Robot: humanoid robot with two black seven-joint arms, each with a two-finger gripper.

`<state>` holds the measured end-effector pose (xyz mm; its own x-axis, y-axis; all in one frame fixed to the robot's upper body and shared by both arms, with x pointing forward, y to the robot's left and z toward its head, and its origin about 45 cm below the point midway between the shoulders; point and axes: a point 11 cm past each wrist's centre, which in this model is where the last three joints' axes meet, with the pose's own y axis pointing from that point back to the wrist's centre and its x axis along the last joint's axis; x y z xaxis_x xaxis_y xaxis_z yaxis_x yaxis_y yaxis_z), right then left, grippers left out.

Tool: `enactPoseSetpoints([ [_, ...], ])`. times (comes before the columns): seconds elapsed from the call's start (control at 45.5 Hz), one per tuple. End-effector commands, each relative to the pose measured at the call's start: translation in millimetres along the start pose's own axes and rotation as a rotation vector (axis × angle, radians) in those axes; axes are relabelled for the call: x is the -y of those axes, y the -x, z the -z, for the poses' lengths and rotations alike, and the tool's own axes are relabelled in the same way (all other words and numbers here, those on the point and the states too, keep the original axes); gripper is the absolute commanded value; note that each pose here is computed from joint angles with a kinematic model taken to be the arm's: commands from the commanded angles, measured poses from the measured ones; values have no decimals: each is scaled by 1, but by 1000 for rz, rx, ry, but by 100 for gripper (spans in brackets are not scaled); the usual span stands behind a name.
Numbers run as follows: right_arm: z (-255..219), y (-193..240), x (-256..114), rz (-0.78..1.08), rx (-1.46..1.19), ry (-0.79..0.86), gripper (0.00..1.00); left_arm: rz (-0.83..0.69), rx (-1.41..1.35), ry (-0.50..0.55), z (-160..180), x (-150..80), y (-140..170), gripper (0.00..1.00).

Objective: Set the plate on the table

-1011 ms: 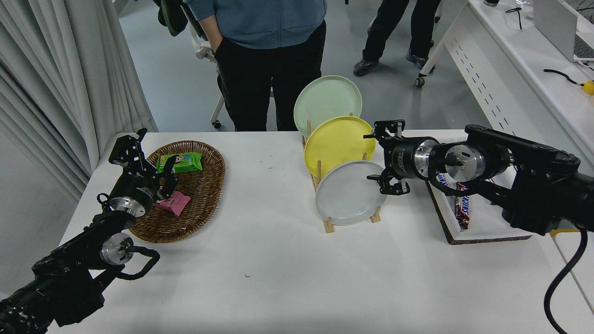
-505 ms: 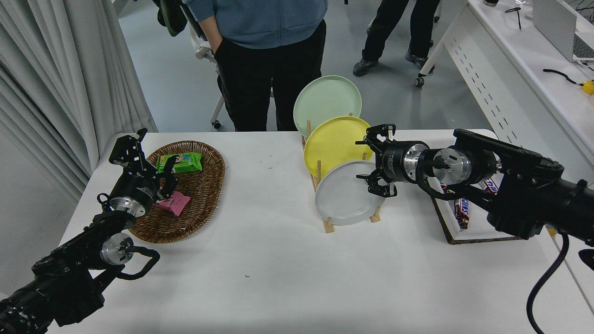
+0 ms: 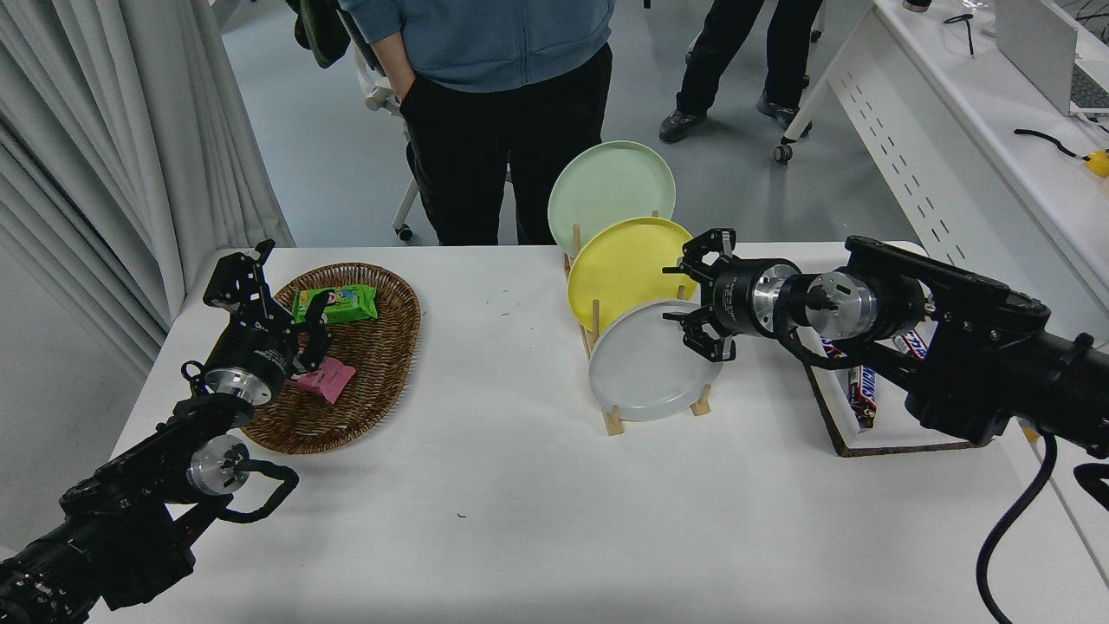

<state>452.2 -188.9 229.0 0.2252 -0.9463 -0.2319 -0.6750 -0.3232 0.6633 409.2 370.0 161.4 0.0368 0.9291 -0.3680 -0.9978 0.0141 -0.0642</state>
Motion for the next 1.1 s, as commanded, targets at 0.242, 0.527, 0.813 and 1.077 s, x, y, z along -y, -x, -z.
enactPoseSetpoints([
  [0.242, -2, 1, -1, 3, 9, 30, 38, 0, 0, 0, 0, 0, 0, 100],
  [0.527, -1, 3, -2, 12, 19, 40, 36, 0, 0, 0, 0, 0, 0, 100],
  [0.813, 0, 3, -2, 13, 24, 35, 30, 0, 0, 0, 0, 0, 0, 100],
  [1.077, -1, 2, -2, 8, 24, 35, 24, 0, 0, 0, 0, 0, 0, 100],
])
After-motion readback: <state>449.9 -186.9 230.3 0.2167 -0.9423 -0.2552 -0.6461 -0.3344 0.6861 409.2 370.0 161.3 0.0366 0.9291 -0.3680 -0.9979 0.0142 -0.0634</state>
